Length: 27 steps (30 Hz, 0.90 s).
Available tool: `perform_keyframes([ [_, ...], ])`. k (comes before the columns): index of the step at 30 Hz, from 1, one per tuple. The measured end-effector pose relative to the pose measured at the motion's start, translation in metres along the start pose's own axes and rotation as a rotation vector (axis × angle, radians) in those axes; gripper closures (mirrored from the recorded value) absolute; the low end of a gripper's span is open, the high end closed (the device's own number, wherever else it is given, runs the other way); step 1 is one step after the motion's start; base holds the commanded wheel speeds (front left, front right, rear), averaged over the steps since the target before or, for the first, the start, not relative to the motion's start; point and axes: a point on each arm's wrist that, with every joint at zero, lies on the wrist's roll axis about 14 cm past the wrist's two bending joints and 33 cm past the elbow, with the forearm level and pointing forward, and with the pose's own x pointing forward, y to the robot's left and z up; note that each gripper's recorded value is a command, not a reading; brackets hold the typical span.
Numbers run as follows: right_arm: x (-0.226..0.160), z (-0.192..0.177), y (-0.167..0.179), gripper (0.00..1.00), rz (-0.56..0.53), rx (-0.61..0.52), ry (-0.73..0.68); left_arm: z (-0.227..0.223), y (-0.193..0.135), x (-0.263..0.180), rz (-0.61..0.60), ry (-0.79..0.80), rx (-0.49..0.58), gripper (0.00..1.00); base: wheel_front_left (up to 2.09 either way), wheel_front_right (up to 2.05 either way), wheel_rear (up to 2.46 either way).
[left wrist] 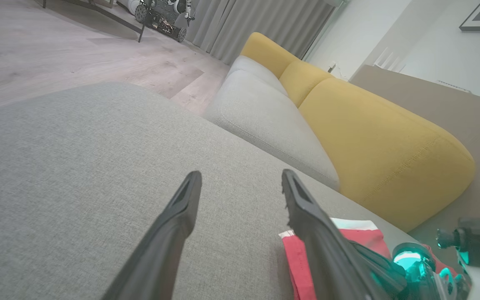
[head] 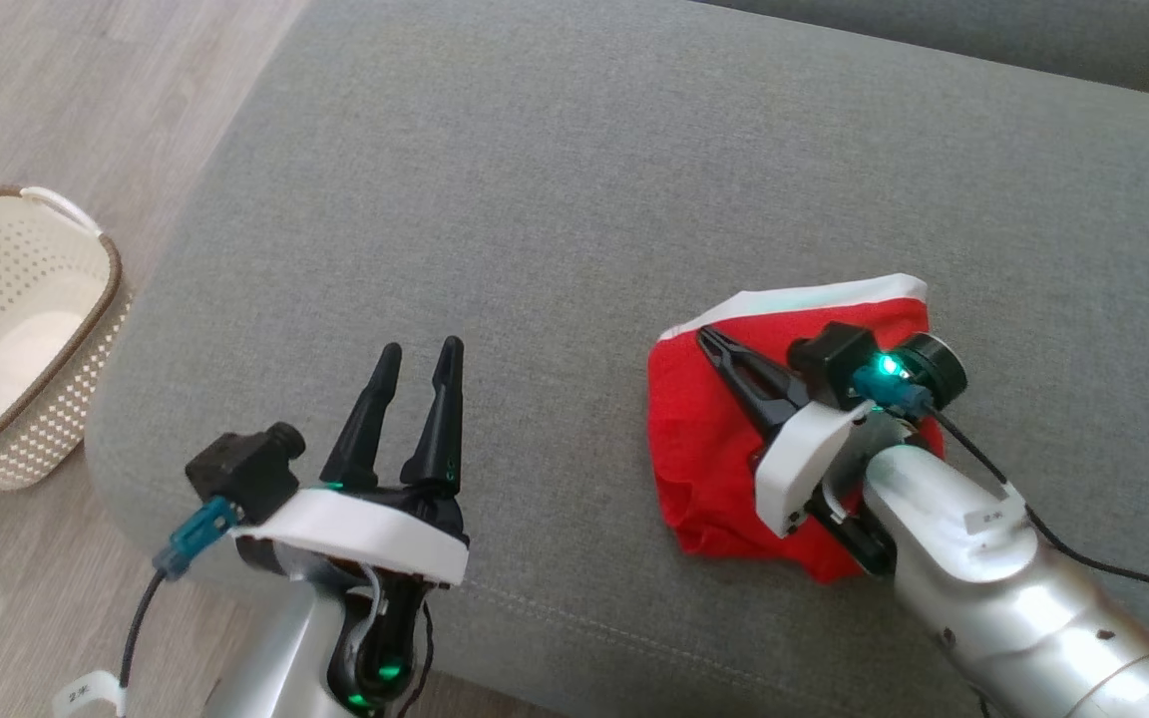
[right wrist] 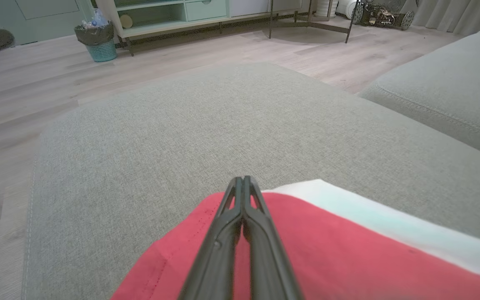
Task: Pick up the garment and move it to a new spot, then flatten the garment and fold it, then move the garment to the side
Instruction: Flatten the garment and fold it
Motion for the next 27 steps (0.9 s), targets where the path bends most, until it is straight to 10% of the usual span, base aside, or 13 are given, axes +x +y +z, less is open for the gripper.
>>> perform_keyframes([
  [18,-0.053,-0.053,-0.050,1.00,-0.259,0.148,0.086,-0.002,-0.017,0.007,-0.051,0.003,-0.009,0.00,0.00,0.00,0.00],
  [27,-0.068,-0.017,-0.075,1.00,-0.363,0.174,-0.044,-0.002,-0.033,0.011,-0.105,0.001,0.000,0.00,0.00,0.00,0.00],
])
